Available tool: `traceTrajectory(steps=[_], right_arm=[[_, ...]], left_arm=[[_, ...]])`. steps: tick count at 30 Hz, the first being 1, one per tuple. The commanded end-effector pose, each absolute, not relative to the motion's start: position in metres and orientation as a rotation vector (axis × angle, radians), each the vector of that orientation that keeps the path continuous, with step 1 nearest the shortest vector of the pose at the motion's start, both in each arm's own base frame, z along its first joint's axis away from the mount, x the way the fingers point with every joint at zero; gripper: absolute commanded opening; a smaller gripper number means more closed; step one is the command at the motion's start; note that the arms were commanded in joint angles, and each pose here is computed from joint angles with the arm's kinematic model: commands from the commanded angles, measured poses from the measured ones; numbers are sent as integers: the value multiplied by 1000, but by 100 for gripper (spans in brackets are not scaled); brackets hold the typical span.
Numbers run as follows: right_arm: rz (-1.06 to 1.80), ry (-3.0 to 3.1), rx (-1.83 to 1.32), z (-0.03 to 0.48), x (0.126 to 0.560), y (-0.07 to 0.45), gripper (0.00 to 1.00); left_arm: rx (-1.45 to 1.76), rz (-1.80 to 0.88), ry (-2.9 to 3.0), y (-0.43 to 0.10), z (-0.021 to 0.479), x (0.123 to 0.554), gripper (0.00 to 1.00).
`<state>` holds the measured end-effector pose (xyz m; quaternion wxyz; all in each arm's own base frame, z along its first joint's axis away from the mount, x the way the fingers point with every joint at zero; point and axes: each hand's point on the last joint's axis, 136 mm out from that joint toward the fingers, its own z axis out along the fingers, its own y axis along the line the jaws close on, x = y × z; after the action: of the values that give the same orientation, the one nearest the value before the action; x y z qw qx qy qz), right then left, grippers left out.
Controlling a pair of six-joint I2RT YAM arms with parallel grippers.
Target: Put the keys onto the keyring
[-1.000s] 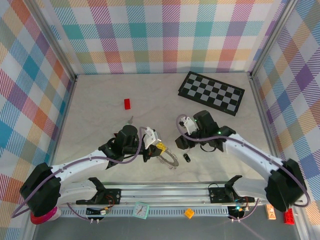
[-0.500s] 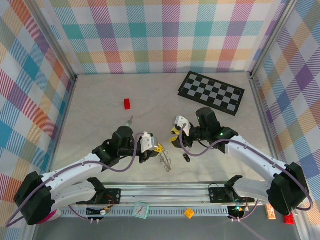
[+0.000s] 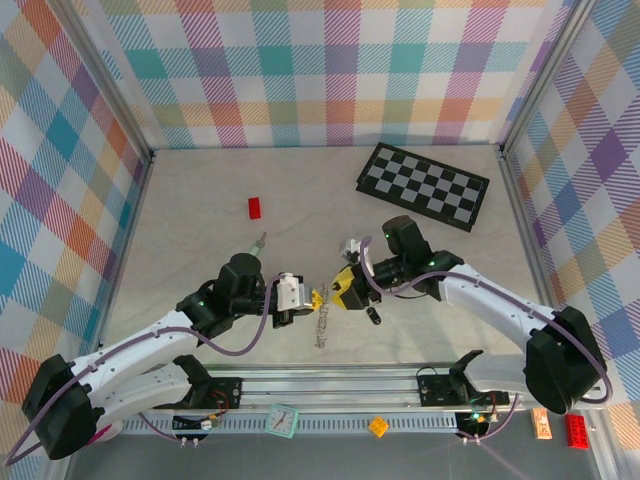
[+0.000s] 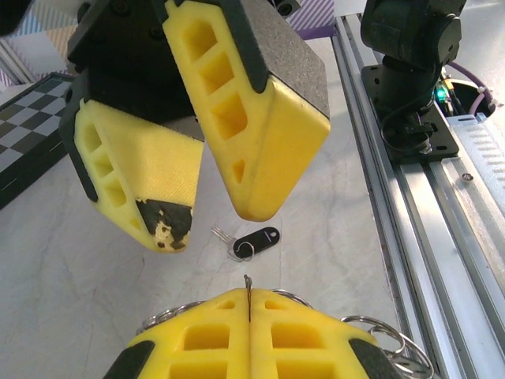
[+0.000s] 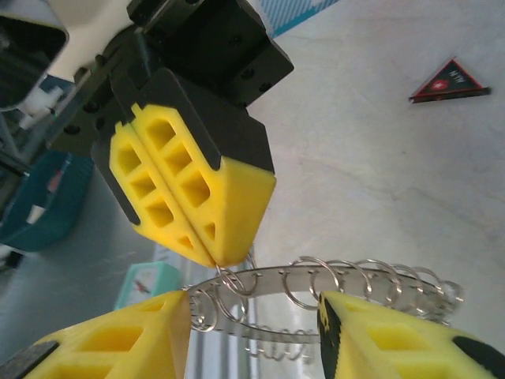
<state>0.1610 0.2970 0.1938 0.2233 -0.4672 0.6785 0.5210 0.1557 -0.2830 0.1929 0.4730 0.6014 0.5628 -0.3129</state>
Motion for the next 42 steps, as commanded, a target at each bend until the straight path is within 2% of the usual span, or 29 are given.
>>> traceTrajectory(steps=[1, 17, 19, 32, 34, 37, 39, 42], right_arm=[[1624, 1962, -1169, 195, 152, 301, 46], [1693, 1994, -1142, 173, 132, 318, 44], [1694, 1993, -1136, 173, 132, 318, 41], [1692, 1984, -1155, 174, 127, 314, 0], [1685, 1968, -1168, 175, 126, 314, 0], [1636, 1937, -1188, 176, 127, 312, 0], [1595, 1909, -1202, 178, 129, 311, 0], [1537, 1874, -1222, 179, 133, 310, 0]], left_arm=[[1467, -765, 1282, -285, 216, 154, 0], [1428, -769, 1301, -285, 219, 158, 0], [1429, -770, 1303, -285, 219, 158, 0], [1387, -758, 1386, -284, 214, 167, 0], [1339, -748, 1447, -283, 213, 175, 0], [1253, -770, 1546, -281, 210, 184, 16], [1187, -811, 1610, -282, 208, 188, 31], [1079, -862, 1650, -280, 215, 192, 46]])
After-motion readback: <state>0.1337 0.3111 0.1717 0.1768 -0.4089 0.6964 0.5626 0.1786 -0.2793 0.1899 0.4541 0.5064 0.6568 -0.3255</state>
